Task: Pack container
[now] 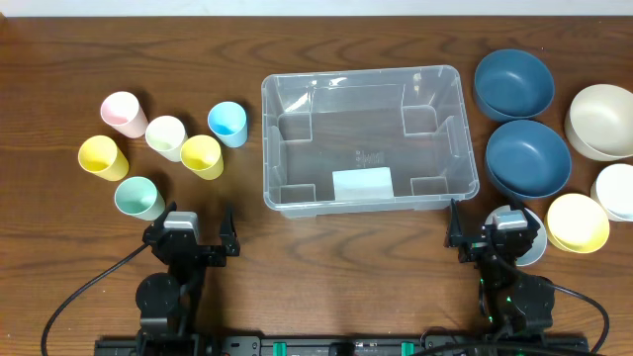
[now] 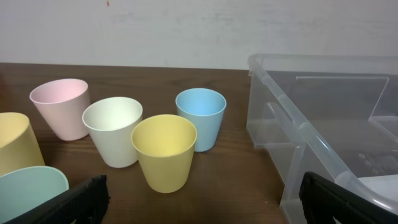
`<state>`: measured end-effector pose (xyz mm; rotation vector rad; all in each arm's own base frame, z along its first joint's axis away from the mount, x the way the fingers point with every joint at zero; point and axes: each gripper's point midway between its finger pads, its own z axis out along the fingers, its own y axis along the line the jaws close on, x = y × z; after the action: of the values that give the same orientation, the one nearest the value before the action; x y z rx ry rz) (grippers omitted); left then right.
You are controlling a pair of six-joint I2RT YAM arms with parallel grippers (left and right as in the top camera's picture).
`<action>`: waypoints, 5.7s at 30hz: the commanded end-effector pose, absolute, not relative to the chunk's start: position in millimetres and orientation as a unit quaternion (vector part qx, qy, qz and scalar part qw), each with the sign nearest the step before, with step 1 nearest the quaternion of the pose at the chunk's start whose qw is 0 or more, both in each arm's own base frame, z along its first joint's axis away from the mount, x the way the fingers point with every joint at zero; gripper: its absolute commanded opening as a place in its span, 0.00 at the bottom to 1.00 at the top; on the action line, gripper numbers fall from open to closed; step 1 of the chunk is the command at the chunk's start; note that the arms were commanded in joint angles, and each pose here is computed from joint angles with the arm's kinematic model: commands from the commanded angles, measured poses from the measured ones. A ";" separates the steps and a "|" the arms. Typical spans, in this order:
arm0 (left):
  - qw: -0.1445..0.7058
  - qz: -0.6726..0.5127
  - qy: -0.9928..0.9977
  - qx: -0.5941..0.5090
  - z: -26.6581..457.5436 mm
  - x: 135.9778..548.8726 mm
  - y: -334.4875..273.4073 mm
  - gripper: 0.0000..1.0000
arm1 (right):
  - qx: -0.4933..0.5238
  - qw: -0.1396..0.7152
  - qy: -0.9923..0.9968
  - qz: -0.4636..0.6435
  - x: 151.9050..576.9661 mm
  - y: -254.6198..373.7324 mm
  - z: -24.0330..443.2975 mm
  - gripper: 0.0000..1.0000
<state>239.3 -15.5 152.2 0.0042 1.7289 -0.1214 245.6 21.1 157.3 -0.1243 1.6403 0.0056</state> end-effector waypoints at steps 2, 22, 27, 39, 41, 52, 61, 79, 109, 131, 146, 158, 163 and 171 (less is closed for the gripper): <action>0.635 -0.046 0.771 0.001 136.8 239.7 -14.0 0.98 | -0.058 0.680 0.731 -0.004 245.5 19.2 156.6 0.99; 0.635 -0.046 0.771 0.001 136.8 239.7 -14.0 0.98 | -0.058 0.680 0.731 -0.004 245.5 19.2 156.6 0.99; 0.635 -0.046 0.771 0.001 136.8 239.7 -14.0 0.98 | -0.057 0.681 0.730 -0.005 245.6 18.9 156.9 0.99; 0.635 -0.046 0.771 0.001 136.8 239.7 -14.0 0.98 | -0.054 0.695 0.717 -0.007 246.1 18.1 166.7 0.99; 0.635 -0.046 0.771 0.001 136.8 239.7 -14.0 0.98 | -0.056 0.706 0.706 -0.003 246.2 19.8 173.9 0.99; 0.635 -0.046 0.771 0.001 136.8 239.7 -14.0 0.98 | -0.029 0.703 0.708 0.063 244.2 28.9 178.5 0.99; 0.635 -0.046 0.771 0.001 136.8 239.7 -14.0 0.98 | -0.044 0.707 0.700 0.092 228.1 38.3 235.6 0.99; 0.635 -0.046 0.771 0.001 136.8 239.7 -14.0 0.98 | -0.048 0.414 0.904 0.094 270.5 49.2 250.2 0.99; 0.635 -0.046 0.771 0.001 136.8 239.7 -14.0 0.98 | 0.234 0.161 0.959 0.010 307.3 -55.6 120.0 0.65; 0.635 -0.046 0.771 0.001 136.8 239.7 -14.0 0.98 | 0.180 0.152 0.967 0.094 329.0 -10.7 105.2 0.70; 0.635 -0.046 0.771 0.001 136.8 239.7 -14.0 0.98 | 0.197 0.170 0.963 0.070 336.5 -18.2 107.6 0.99; 0.635 -0.046 0.771 0.001 136.8 239.7 -14.0 0.98 | 0.155 0.261 0.951 0.056 372.3 -47.4 129.6 0.99; 0.635 -0.046 0.771 0.001 136.8 239.7 -14.0 0.98 | 0.140 0.310 0.939 0.044 391.8 -58.5 143.8 0.86; 0.635 -0.046 0.771 0.001 136.8 239.7 -14.0 0.98 | 0.187 0.267 0.945 0.010 375.3 -74.6 128.8 0.80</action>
<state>239.3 -15.2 152.0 0.0026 1.7292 -0.1193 375.8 -60.1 130.6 0.4223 2.5476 0.0705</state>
